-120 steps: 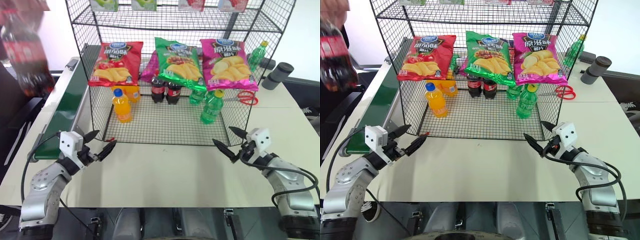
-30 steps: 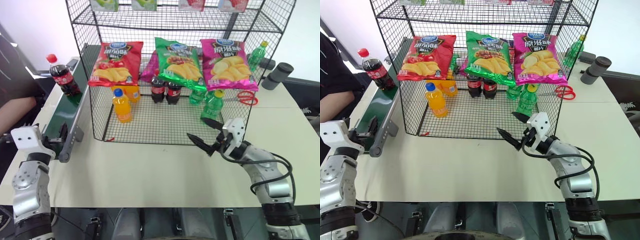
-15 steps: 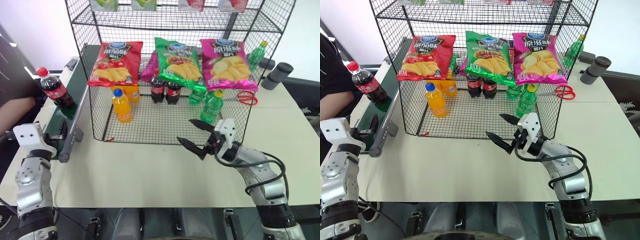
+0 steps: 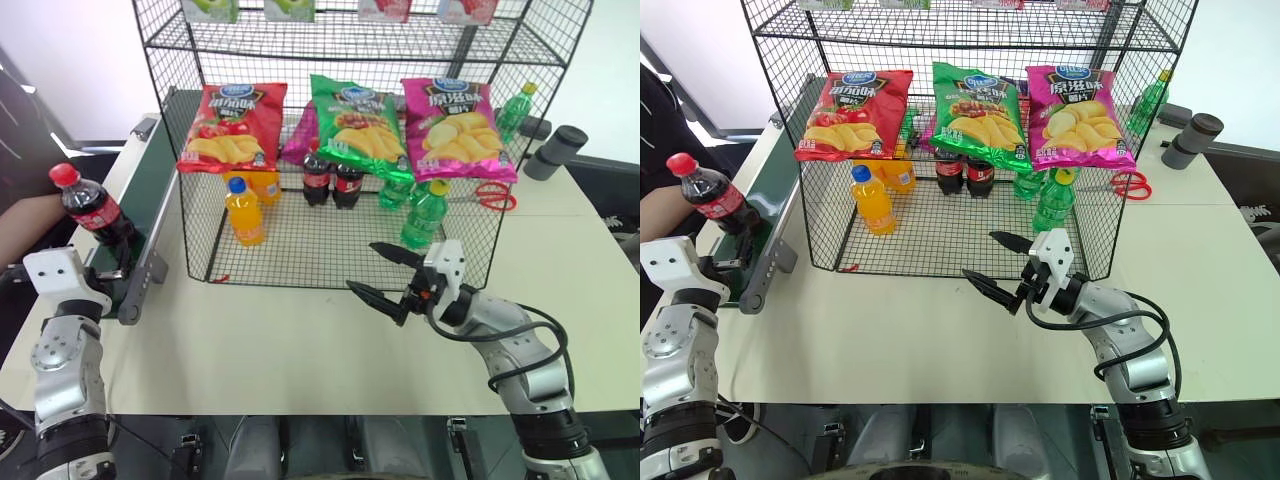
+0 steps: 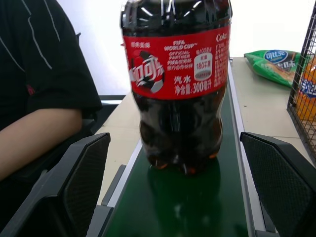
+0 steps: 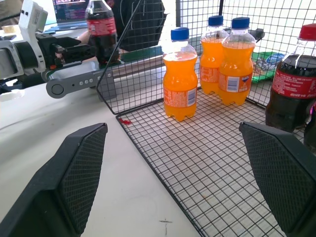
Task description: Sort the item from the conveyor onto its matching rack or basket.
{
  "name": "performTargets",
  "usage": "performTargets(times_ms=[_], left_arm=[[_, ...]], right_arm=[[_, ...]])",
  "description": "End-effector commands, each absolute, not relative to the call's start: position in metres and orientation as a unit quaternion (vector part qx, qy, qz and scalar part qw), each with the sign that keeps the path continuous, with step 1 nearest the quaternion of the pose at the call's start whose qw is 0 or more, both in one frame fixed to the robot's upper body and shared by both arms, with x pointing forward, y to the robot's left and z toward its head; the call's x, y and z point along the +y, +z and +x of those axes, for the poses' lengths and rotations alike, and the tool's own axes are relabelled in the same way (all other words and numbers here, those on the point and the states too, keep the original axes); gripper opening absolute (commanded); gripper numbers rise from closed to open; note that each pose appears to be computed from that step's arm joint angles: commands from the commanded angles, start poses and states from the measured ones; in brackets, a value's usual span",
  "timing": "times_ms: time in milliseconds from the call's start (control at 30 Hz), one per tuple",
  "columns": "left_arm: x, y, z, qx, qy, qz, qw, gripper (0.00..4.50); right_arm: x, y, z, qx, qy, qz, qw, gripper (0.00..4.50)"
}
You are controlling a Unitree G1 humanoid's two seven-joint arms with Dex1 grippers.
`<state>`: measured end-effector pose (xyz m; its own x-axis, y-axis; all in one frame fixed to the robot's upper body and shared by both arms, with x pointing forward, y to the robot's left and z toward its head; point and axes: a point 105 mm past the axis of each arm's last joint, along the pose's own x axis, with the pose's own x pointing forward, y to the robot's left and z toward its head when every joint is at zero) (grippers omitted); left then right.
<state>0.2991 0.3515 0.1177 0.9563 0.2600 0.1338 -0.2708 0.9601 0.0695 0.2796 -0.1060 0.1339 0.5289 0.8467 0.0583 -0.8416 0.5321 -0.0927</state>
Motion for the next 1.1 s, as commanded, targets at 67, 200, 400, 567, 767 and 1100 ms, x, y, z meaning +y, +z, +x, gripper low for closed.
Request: performTargets(times_ms=[67,200,400,567,767,1100], left_arm=[[0.357,0.133,0.298,-0.088,0.144,0.047,0.985,4.5],[0.36,0.132,0.297,-0.085,0.15,0.047,0.984,4.5],[0.361,0.13,0.294,-0.082,0.152,0.046,0.984,3.17],[0.354,0.156,0.289,-0.129,0.111,0.056,0.984,2.86],[0.311,0.212,0.282,-0.17,-0.084,0.05,0.98,2.86],[0.178,0.193,0.25,0.003,-0.449,-0.026,0.893,2.86]], right_arm=[[-0.104,0.14,0.278,-0.067,0.487,-0.027,0.87,4.45],[-0.104,0.137,0.277,-0.064,0.487,-0.028,0.871,4.45],[-0.105,0.136,0.278,-0.065,0.486,-0.03,0.871,4.5],[-0.105,0.138,0.279,-0.067,0.488,-0.034,0.87,4.5],[-0.1,0.148,0.278,-0.075,0.505,-0.033,0.859,4.5],[-0.087,0.169,0.274,-0.059,0.534,0.04,0.842,4.5]])
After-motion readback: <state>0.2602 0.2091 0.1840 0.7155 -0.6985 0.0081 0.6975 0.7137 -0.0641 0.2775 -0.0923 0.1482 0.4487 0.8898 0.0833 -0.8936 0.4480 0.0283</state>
